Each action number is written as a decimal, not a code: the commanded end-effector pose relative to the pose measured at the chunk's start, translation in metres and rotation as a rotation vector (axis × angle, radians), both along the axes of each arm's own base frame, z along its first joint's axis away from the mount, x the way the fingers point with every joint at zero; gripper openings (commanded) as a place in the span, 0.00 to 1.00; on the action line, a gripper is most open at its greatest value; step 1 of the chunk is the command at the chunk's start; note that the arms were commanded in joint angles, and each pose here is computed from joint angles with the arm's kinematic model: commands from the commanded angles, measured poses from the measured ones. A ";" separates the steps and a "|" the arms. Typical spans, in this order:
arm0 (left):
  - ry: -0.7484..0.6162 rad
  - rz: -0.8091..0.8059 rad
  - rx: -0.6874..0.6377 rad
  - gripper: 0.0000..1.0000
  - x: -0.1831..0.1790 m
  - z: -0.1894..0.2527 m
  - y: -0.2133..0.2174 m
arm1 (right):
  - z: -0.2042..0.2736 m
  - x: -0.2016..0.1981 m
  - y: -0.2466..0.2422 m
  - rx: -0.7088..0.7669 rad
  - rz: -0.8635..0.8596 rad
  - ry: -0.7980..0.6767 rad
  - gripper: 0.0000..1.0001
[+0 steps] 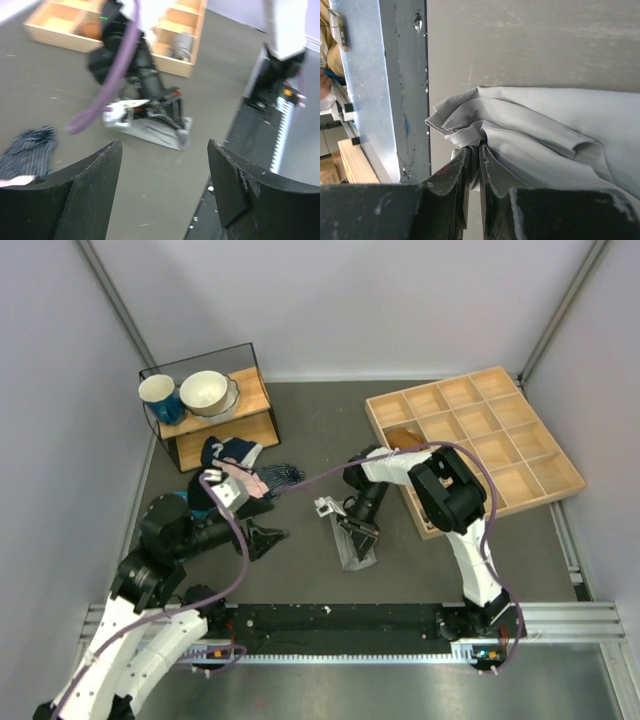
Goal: Roll the underwear
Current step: Roll the underwear to the center of the board.
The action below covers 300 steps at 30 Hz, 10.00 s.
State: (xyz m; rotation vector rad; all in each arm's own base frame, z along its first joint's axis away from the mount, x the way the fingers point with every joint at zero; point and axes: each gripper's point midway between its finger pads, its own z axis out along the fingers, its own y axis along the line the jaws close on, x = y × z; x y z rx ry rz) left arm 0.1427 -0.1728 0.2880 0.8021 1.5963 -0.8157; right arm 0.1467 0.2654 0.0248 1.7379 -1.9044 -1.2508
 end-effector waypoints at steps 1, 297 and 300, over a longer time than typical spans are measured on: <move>0.033 -0.288 -0.009 0.75 -0.025 -0.001 -0.038 | 0.009 0.009 0.005 0.023 -0.042 0.054 0.11; -0.159 -0.208 -0.077 0.86 0.015 -0.141 -0.104 | 0.020 0.037 -0.026 0.128 -0.022 -0.130 0.25; -0.208 -0.255 0.088 0.85 0.012 -0.159 -0.123 | 0.015 0.038 -0.026 0.113 -0.024 -0.114 0.25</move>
